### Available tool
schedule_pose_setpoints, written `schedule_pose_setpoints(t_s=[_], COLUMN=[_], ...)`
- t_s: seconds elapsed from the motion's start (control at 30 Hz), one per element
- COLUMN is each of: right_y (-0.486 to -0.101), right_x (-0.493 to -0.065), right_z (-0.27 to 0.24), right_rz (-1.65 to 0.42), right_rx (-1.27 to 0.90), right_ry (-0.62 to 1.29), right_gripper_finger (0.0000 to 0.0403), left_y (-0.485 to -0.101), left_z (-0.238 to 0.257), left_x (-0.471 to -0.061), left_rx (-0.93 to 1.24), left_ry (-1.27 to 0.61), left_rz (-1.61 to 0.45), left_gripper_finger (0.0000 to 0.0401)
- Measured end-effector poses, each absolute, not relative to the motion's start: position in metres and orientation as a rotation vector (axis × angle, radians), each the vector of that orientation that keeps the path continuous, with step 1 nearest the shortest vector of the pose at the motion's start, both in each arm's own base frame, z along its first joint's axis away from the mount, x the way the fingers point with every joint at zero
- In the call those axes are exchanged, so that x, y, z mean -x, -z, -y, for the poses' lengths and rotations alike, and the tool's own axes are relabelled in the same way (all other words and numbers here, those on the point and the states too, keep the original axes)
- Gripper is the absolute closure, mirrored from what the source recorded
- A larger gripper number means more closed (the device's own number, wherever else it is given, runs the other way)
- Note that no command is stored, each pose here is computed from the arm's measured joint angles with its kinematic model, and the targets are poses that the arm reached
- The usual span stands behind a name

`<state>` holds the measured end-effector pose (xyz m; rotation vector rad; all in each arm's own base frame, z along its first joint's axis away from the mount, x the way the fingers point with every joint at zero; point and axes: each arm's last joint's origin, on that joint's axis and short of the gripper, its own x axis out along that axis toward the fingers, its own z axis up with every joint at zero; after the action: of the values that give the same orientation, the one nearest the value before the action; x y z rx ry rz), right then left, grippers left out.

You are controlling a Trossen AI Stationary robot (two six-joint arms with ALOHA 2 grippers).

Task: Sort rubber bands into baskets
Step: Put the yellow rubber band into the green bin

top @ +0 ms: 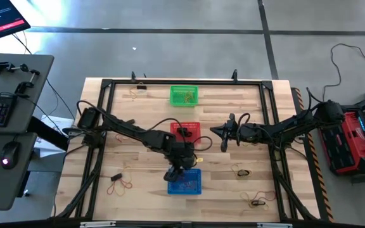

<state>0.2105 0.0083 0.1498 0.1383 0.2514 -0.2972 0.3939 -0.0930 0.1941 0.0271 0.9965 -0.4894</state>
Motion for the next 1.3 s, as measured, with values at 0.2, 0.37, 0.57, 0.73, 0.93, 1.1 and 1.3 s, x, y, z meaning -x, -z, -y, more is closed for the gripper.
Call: schedule_pose_setpoints(t_s=[0.2,0.37,0.57,0.73,0.93,1.1,1.3], right_y=[-0.149,-0.147,-0.145,-0.145,-0.145,-0.145,-0.145], right_x=[-0.210,-0.210,-0.209,-0.209,-0.209,-0.209,-0.209], right_z=[-0.008,-0.008,-0.008,-0.008,-0.008,-0.008,-0.008], right_rz=[-0.259,-0.281,-0.301,-0.299,-0.301,-0.301,-0.302], right_rx=[-0.134,-0.130,-0.131,-0.144,-0.146,-0.145,-0.139], right_ry=[0.298,0.300,0.305,0.312,0.313,0.313,0.313], right_gripper_finger=[0.0403,0.0403,0.0403,0.0403,0.0403,0.0403,0.0403], left_y=[-0.209,-0.214,-0.223,-0.232,-0.240,-0.235,-0.223], left_z=[0.099,0.100,0.091,0.087,0.084,0.089,0.104], left_x=[-0.387,-0.373,-0.342,-0.309,-0.268,-0.237,-0.211], left_rx=[-0.144,-0.174,-0.151,-0.149,-0.110,-0.079,-0.039], left_ry=[0.407,0.340,0.254,0.170,0.082,0.084,0.112], left_rz=[-0.904,-0.780,-0.666,-0.642,-0.693,-0.785,-0.892], left_gripper_finger=[0.0381,0.0395,0.0400,0.0401,0.0401,0.0401,0.0401])
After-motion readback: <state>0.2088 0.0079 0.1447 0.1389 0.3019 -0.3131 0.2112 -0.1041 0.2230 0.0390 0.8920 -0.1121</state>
